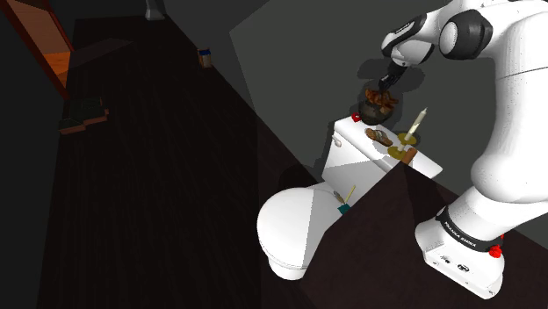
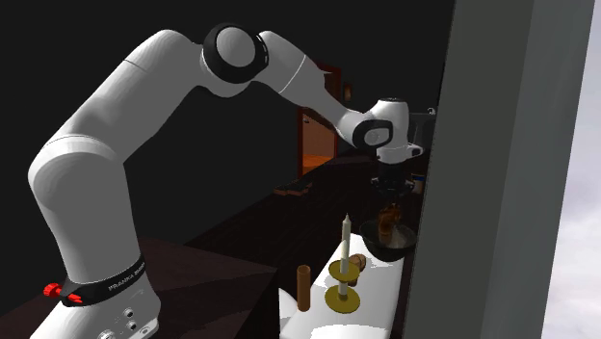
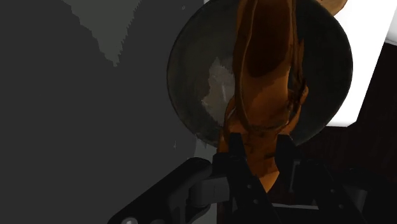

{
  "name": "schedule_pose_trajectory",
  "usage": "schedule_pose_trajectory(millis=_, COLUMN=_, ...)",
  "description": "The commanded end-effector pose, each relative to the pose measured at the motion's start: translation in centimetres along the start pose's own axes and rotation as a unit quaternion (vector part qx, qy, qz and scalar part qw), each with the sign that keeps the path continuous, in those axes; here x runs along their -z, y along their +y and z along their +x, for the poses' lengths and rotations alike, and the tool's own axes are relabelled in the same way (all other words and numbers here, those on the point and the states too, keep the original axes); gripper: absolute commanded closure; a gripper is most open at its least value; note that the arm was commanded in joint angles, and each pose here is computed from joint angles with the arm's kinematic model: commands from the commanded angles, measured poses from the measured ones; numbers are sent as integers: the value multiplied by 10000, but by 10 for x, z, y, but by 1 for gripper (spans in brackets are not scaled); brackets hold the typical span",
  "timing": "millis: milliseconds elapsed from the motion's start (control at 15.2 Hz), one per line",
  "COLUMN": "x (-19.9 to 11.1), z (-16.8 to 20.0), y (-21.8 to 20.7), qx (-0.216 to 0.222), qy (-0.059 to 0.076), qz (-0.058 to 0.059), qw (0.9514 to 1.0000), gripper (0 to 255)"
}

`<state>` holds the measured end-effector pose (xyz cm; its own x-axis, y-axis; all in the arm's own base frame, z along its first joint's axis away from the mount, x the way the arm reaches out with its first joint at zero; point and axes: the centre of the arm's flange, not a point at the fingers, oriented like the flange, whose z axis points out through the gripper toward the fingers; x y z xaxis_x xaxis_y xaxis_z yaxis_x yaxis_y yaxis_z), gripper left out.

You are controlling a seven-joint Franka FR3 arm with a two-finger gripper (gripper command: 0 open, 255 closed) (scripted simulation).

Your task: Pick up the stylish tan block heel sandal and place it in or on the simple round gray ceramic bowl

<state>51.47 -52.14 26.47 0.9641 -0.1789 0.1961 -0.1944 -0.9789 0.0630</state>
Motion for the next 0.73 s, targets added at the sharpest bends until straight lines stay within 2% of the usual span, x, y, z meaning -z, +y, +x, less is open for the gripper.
schedule_pose_trajectory(millis=0, x=-10, z=-3, y=-1, qx=0, qy=3, qz=-2, qw=10000, gripper=255)
schedule_pose_trajectory(millis=330, x=-35, z=-8, y=-3, qx=0, qy=3, qz=-2, qw=10000, gripper=255)
schedule_pose_trajectory(millis=660, x=-35, z=-8, y=-3, qx=0, qy=3, qz=-2, qw=10000, gripper=255)
